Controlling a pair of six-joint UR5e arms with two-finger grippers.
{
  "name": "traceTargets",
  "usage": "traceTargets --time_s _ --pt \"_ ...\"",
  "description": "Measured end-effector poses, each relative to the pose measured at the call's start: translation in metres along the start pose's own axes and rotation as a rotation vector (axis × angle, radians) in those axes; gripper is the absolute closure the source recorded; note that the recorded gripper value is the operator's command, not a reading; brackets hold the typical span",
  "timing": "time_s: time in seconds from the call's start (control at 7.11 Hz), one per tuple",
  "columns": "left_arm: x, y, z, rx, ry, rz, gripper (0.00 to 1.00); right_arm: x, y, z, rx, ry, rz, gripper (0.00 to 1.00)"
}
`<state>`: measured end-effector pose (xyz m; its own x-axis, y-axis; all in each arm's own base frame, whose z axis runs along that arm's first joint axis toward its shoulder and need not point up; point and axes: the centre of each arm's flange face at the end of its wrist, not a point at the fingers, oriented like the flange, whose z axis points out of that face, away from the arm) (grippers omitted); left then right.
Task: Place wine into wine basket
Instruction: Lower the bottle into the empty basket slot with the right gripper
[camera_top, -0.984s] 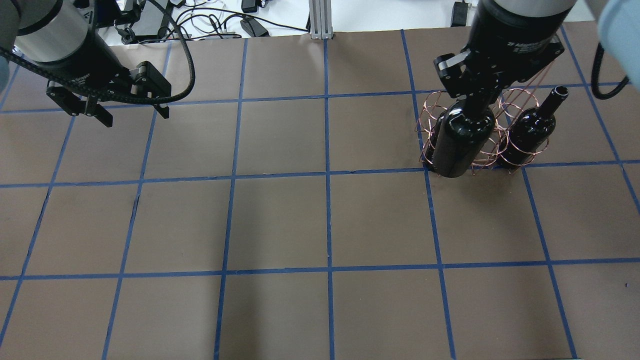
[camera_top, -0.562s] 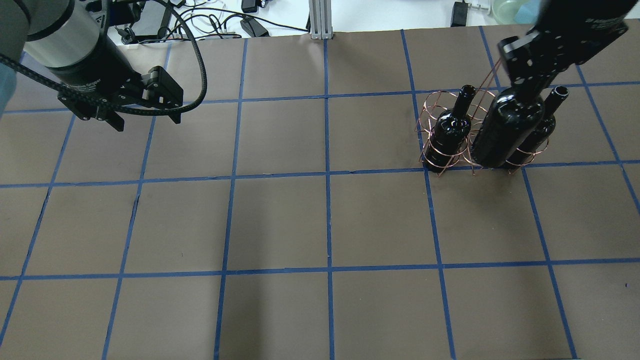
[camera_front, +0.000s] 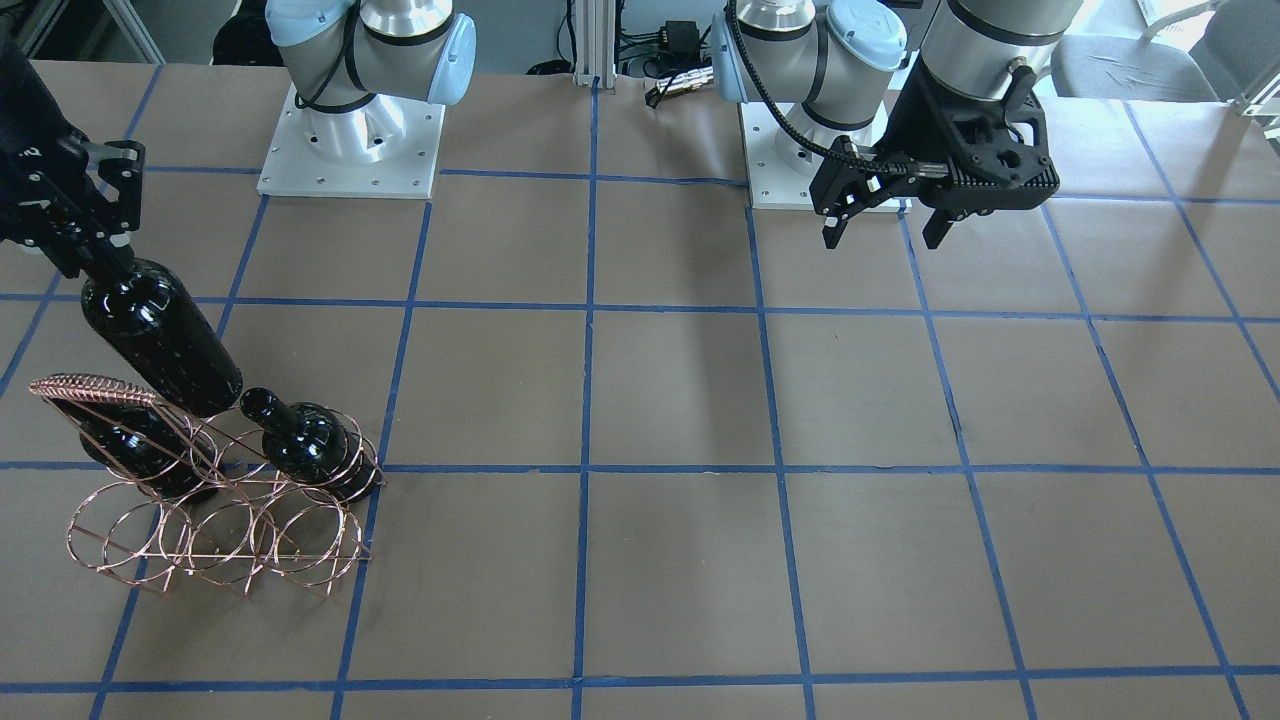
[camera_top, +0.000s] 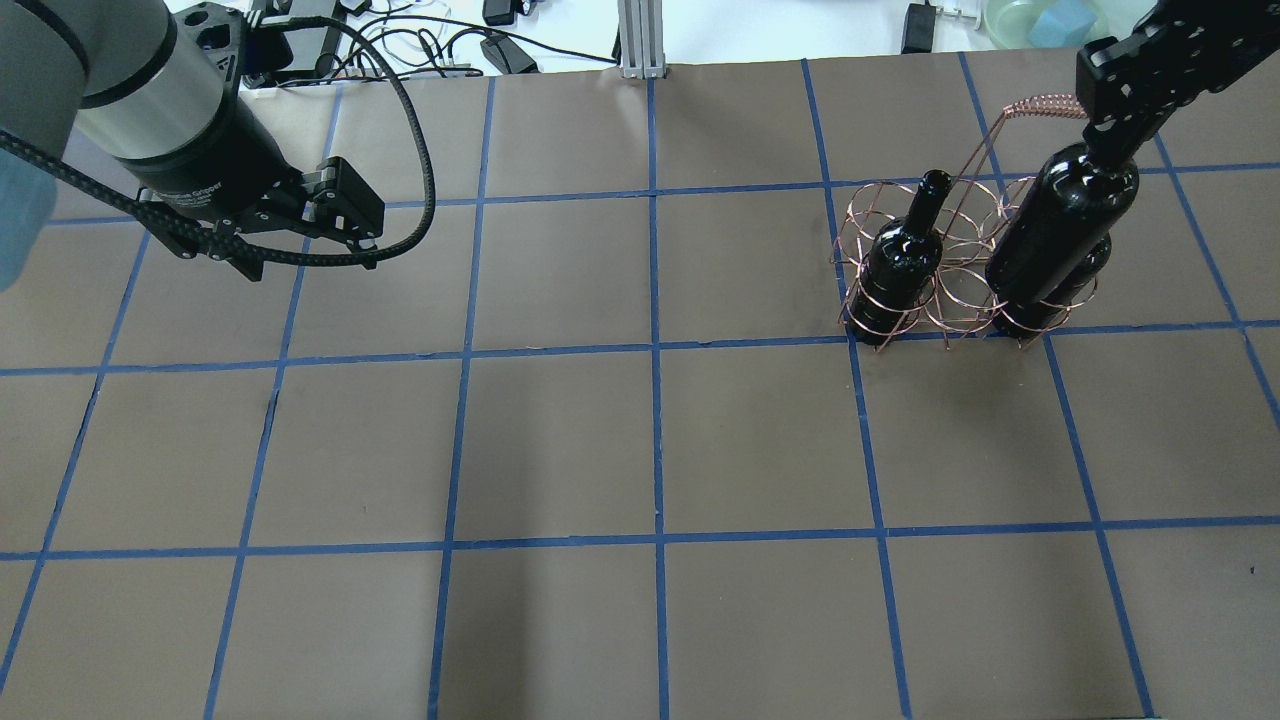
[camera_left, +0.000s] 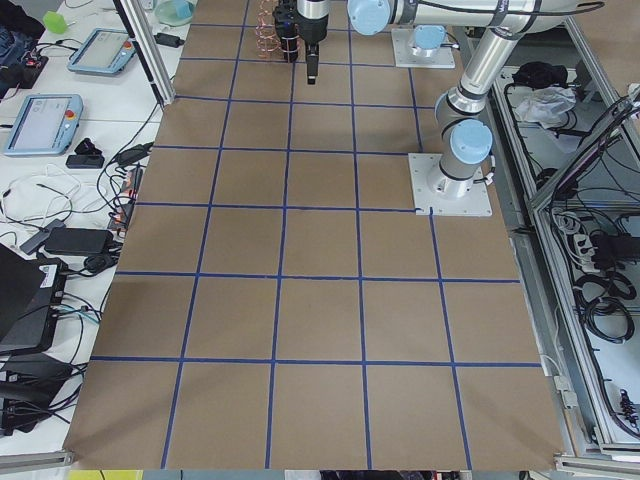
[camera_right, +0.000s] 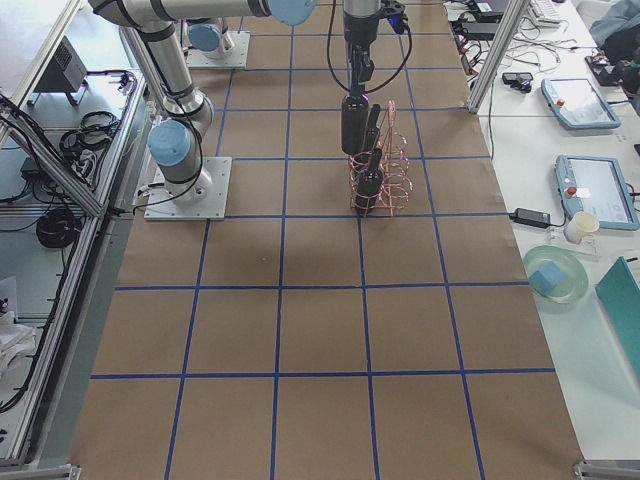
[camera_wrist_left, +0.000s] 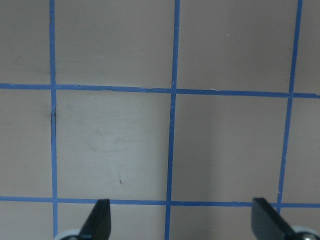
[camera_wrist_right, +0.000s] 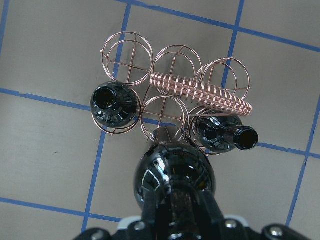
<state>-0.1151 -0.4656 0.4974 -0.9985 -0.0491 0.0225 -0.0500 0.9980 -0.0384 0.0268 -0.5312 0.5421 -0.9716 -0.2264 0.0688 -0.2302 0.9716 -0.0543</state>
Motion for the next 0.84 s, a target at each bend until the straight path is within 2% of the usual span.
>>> traceTargets --time_s 0.84 --pt "-0.004 -0.001 0.001 -0.001 -0.005 -0.002 0.0 0.009 -0.028 0.028 0.024 -0.02 -0.006 1.0"
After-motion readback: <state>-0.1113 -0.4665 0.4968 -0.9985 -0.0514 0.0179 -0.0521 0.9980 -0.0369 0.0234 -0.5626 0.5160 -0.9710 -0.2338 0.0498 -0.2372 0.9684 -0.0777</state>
